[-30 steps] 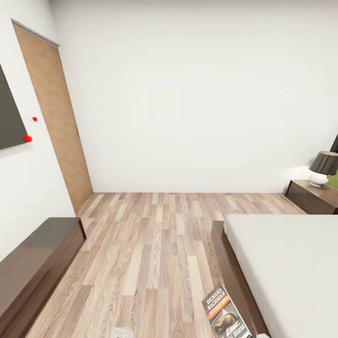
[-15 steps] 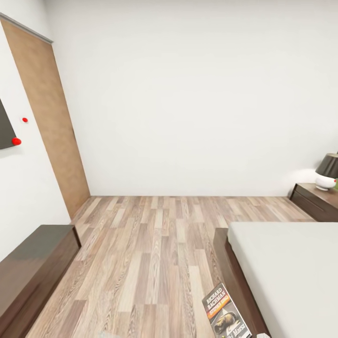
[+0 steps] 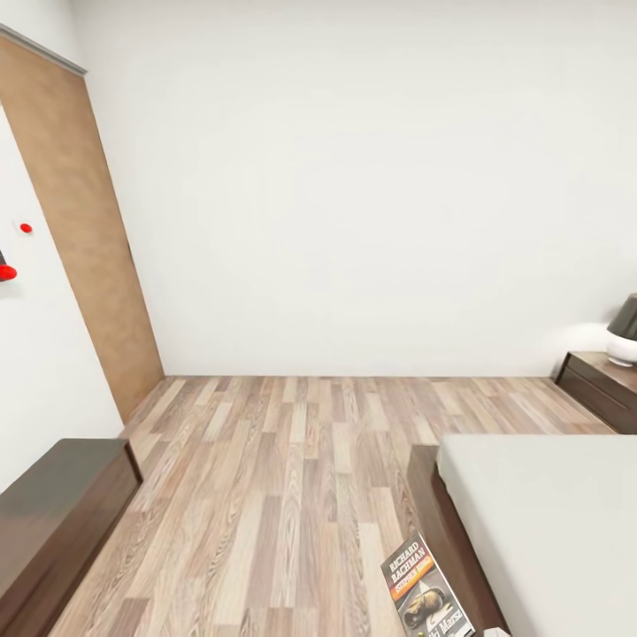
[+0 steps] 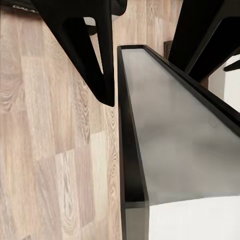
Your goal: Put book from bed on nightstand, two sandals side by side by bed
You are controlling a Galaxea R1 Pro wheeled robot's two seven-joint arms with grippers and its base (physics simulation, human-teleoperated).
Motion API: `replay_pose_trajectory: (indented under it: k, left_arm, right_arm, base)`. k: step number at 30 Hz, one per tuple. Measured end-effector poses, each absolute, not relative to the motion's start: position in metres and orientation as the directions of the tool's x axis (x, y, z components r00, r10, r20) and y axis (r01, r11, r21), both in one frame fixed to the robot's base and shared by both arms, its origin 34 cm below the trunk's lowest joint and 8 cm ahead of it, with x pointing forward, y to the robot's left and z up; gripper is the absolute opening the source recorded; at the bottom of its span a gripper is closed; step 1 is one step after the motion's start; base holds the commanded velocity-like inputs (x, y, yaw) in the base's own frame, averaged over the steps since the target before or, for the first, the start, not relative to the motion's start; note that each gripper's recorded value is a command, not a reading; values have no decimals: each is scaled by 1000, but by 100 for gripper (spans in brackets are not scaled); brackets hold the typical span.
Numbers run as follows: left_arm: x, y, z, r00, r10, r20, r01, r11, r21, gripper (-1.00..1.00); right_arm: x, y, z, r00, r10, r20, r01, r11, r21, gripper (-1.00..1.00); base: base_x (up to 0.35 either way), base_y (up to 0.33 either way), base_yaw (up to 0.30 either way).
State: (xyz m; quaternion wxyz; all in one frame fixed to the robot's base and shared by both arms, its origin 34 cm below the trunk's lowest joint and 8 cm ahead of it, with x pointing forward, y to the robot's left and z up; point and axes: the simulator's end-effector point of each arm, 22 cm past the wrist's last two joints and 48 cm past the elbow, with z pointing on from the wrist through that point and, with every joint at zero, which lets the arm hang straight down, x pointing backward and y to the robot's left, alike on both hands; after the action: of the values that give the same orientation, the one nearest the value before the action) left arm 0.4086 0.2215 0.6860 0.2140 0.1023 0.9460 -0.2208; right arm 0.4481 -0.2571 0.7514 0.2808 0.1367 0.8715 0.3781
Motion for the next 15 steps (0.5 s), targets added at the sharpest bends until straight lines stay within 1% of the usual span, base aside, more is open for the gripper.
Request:
replay_pose_trajectory:
  k: [7,15]
  left_arm:
    - [413,226,679,-887,98,-450,259,914,-312,100]
    - [413,227,678,-888,98,-450,253,919,-301,100]
  right_arm:
    - [448,-257,751,-805,451,-386,26,677,736,-100]
    - [448,-257,751,-805,450,-386,26,677,735,-100]
  base:
    - [328,0,0]
    - [328,0,0]
